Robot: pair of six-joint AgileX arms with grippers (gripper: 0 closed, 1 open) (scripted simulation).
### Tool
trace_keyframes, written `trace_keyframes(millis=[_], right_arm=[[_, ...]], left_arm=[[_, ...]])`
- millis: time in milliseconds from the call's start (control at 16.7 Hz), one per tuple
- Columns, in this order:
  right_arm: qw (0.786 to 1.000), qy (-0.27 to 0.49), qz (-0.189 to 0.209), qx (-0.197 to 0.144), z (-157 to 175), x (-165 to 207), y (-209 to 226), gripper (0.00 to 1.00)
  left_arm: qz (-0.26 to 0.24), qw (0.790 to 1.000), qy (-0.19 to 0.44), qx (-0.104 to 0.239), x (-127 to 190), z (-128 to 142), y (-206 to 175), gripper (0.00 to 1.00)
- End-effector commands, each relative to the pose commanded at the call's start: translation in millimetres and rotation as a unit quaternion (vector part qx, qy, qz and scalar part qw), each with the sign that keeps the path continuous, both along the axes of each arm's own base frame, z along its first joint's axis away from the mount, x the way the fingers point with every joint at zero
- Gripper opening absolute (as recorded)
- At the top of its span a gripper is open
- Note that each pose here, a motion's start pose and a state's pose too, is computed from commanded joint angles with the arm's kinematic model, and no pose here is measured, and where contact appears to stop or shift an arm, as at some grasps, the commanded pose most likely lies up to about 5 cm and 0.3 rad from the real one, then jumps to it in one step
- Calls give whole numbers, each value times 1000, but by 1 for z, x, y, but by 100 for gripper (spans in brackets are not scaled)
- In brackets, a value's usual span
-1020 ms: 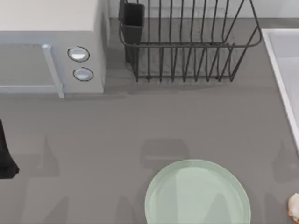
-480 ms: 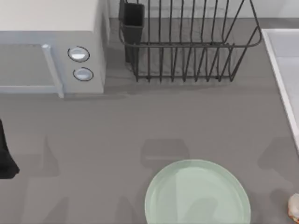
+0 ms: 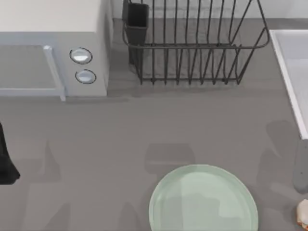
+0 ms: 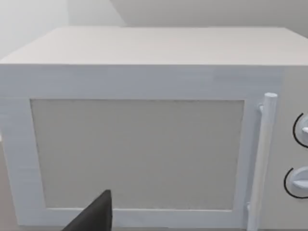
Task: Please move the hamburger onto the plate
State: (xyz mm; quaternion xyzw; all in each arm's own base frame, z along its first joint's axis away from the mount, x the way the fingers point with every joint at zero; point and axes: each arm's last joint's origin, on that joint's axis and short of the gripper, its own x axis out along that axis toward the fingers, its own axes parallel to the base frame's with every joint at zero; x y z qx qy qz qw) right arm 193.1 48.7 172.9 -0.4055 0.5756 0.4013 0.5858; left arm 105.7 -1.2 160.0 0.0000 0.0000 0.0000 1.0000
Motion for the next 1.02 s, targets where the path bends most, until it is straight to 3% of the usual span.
trace_keyframes(millis=[480, 1020], right_arm=[[1000, 8, 6, -2, -4, 2, 0, 100], [1000, 6, 7, -2, -76, 3, 1, 100]], left_arm=[[0, 1000, 0, 0, 0, 0, 0, 100], [0, 1000, 0, 0, 0, 0, 0, 100]])
